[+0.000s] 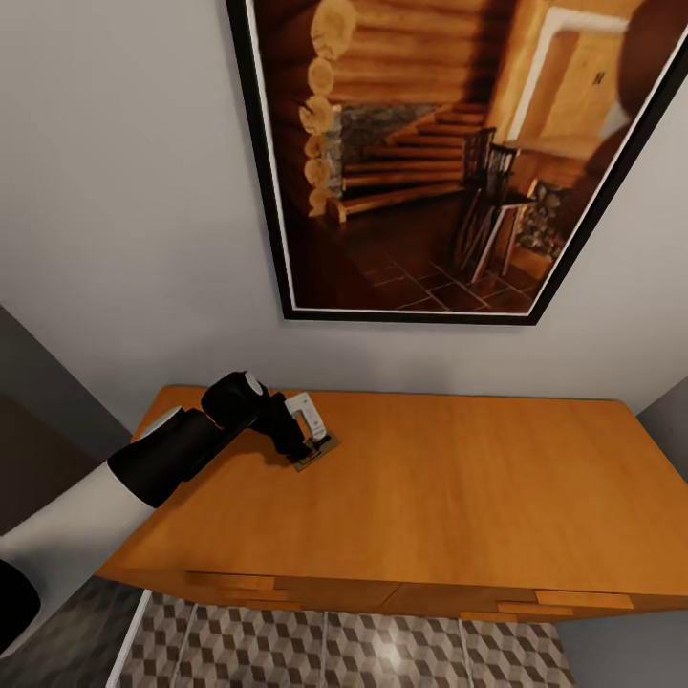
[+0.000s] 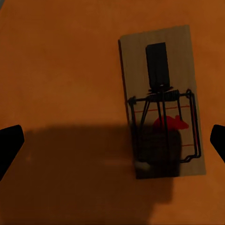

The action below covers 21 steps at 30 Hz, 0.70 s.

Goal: Take the four mousetraps from the cabinet in the bathroom and place them on the bathroom floor. Make sure all four end up on the same floor surface, and ensure that at least two of them are either under or directly next to the same bathroom sink.

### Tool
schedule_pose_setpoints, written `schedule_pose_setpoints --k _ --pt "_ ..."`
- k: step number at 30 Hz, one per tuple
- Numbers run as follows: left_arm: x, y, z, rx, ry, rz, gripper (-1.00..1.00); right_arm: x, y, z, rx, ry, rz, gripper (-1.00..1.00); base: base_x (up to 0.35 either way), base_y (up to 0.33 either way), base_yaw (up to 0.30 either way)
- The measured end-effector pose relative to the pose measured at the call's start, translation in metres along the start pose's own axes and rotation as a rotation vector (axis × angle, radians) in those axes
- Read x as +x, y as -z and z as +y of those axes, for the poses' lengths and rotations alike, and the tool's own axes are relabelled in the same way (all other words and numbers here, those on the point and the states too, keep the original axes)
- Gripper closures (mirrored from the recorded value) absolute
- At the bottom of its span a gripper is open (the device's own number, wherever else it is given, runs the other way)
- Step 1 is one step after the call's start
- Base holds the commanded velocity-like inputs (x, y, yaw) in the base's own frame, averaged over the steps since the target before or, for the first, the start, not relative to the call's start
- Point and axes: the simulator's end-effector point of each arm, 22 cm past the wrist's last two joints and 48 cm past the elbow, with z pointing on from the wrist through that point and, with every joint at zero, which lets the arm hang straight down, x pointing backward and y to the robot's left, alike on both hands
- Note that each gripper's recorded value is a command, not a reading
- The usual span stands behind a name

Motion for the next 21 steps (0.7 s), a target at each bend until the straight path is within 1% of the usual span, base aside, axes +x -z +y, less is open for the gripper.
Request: schedule_pose_setpoints --k 9,21 --pt "0.01 -0.008 -0.001 0.013 0.016 0.024 -1.0 0.002 0.0 0.0 0.0 0.001 0.005 1.0 0.0 0.0 0.0" --pt "0.018 -0.016 -0.003 0.024 0.025 0.039 -1.0 0.005 0.0 0.0 0.0 0.002 0.011 1.0 0.0 0.0 0.0"
